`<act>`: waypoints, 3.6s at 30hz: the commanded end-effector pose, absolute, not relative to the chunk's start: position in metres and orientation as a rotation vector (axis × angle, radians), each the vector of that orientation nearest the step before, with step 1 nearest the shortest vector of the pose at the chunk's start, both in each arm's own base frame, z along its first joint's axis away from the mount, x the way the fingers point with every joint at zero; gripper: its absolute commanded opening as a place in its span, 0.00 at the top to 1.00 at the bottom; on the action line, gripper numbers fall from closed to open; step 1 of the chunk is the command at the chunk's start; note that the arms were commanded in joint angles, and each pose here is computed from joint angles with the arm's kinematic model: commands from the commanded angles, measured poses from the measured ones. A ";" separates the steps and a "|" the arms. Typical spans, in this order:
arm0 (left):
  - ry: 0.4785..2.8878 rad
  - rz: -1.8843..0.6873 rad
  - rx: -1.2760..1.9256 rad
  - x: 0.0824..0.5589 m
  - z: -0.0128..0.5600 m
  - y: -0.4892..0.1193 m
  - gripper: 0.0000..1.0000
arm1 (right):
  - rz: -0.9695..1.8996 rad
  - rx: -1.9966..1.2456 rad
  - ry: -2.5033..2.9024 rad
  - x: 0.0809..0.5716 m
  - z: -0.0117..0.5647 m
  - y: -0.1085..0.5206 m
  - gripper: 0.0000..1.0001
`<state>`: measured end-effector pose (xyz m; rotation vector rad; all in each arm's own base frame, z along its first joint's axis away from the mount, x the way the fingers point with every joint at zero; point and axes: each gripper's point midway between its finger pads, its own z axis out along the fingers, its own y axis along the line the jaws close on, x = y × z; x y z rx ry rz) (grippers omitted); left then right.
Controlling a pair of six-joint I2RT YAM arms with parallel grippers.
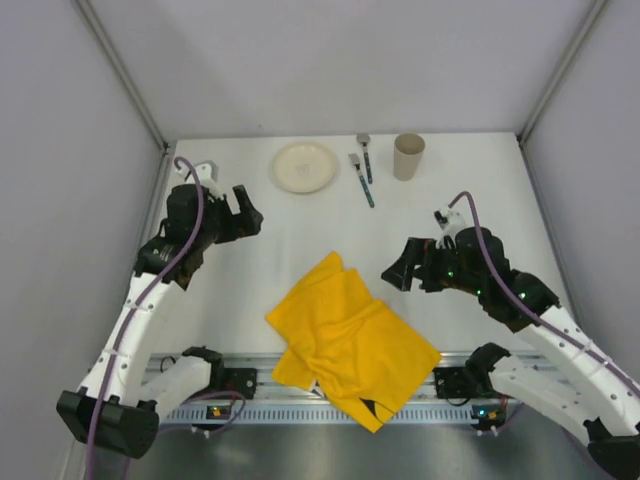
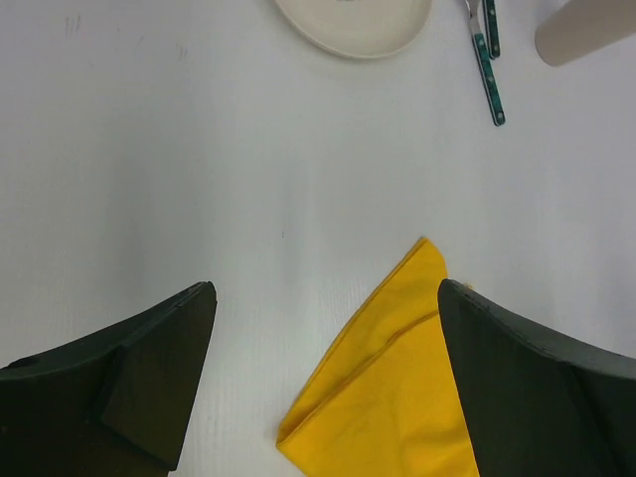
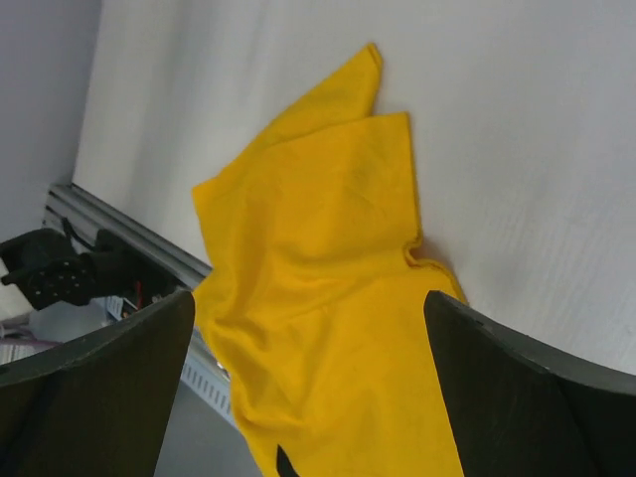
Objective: Set the dinner table for one person
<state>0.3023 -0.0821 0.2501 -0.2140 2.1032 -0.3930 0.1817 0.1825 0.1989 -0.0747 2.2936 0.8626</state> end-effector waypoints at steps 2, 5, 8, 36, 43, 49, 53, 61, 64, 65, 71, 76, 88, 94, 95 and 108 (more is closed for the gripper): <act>2.230 -0.314 -0.105 0.295 0.232 -0.088 0.01 | 0.767 0.146 2.230 0.182 0.205 0.170 0.00; 2.348 -0.403 -0.169 0.291 0.194 -0.103 0.01 | 0.978 0.019 2.257 0.183 0.193 0.204 0.00; 2.383 -0.494 -0.208 0.286 0.172 -0.115 0.01 | 0.836 -0.066 2.444 0.198 0.158 0.214 0.00; 2.439 -0.448 -0.173 0.268 0.164 -0.107 0.01 | 0.411 -0.404 2.780 0.264 0.020 0.292 1.00; 2.440 -0.472 -0.143 0.282 0.162 -0.116 0.02 | 0.340 -0.422 2.618 0.293 0.114 0.260 0.99; 2.411 -0.507 -0.104 0.305 0.169 -0.136 0.02 | 0.348 -0.574 2.517 0.287 0.188 0.248 0.63; 2.414 -0.533 -0.082 0.314 0.167 -0.154 0.03 | 0.280 -0.554 2.573 0.275 0.166 0.220 0.62; 2.481 -0.551 0.002 0.299 0.147 -0.192 0.02 | 0.220 -0.306 2.742 0.273 0.081 0.186 0.29; 2.502 -0.557 0.000 0.285 0.139 -0.197 0.02 | 0.204 -0.267 2.767 0.287 0.056 0.191 0.30; 2.504 -0.558 0.003 0.283 0.137 -0.197 0.02 | 0.211 -0.260 2.757 0.297 0.057 0.197 0.31; 2.525 -0.480 0.022 0.271 0.139 -0.181 0.02 | 0.212 -0.274 2.782 0.326 0.035 0.218 0.40; 2.496 -0.436 0.026 0.278 0.151 -0.175 0.02 | 0.167 -0.279 2.850 0.320 0.001 0.213 0.84; 2.478 -0.497 0.081 0.328 0.162 -0.212 0.02 | 0.184 -0.224 2.592 0.316 0.133 0.190 1.00; 2.476 -0.500 0.103 0.343 0.158 -0.221 0.01 | 0.100 -0.069 2.500 0.317 0.177 0.140 1.00; 2.478 -0.496 0.102 0.346 0.157 -0.222 0.01 | 0.021 0.009 2.520 0.318 0.175 0.116 1.00; 2.557 -0.498 0.192 0.345 0.132 -0.244 0.02 | -0.754 0.743 2.495 0.294 0.131 -0.083 1.00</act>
